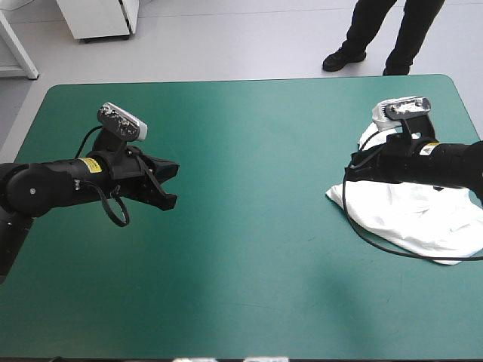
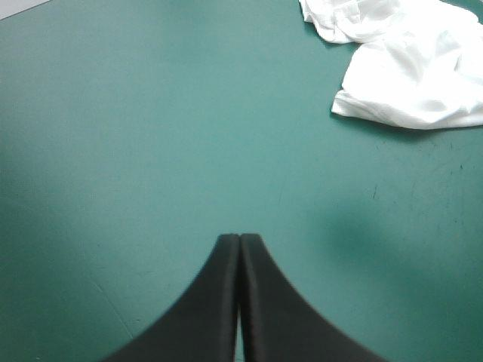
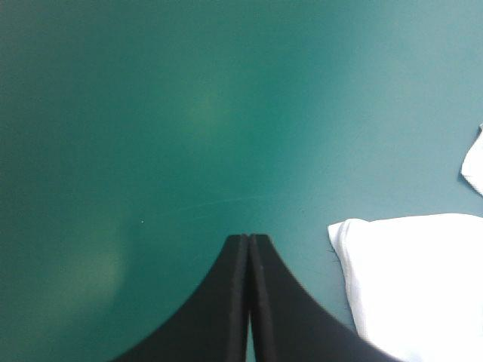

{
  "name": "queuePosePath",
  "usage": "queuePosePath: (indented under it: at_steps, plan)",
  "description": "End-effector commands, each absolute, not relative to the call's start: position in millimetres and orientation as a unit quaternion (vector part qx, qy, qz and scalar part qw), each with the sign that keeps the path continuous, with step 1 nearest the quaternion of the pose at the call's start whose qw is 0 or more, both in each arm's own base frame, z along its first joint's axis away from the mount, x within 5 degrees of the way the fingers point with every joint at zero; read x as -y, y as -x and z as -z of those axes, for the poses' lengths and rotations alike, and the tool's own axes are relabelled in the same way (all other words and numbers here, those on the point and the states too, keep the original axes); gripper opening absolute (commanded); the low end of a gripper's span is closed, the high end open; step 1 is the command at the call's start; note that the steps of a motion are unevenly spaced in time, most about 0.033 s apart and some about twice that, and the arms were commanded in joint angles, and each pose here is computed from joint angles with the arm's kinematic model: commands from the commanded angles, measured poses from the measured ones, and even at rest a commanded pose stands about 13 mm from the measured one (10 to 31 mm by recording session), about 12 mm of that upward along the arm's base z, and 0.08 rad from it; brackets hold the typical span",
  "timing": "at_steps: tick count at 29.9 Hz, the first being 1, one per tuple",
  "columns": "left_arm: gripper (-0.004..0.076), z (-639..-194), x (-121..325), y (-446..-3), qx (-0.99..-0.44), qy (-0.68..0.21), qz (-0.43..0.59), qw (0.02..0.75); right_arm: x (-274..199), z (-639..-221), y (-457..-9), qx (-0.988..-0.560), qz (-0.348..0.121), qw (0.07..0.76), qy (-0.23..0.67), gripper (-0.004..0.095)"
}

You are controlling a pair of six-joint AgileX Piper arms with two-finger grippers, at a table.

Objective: Fold the cloth

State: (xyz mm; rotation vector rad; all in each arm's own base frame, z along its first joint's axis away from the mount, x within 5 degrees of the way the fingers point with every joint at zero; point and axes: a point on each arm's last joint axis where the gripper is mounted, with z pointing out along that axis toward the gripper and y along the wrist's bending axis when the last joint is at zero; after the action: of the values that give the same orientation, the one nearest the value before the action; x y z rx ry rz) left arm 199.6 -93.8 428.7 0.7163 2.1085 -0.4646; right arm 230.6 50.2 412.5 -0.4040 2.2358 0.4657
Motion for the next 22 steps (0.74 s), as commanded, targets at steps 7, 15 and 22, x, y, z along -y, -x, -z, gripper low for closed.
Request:
queuePosePath:
  at_steps: [7, 15, 22]
  plan:
    - [-0.0010, -445, 95, -194, -0.820, -0.274, 0.203, 0.459, -51, -429, -228, -0.863, -0.190, 0.442, 0.155, -0.0017]
    - [-0.0010, -445, 95, -194, -0.820, -0.274, 0.203, 0.459, -42, -428, -233, -0.869, -0.139, 0.456, 0.129, -0.0017]
    - [-0.0008, -445, 95, -194, -0.820, -0.274, 0.203, 0.459, -7, -436, -240, -0.892, 0.050, 0.442, 0.079, 0.0094]
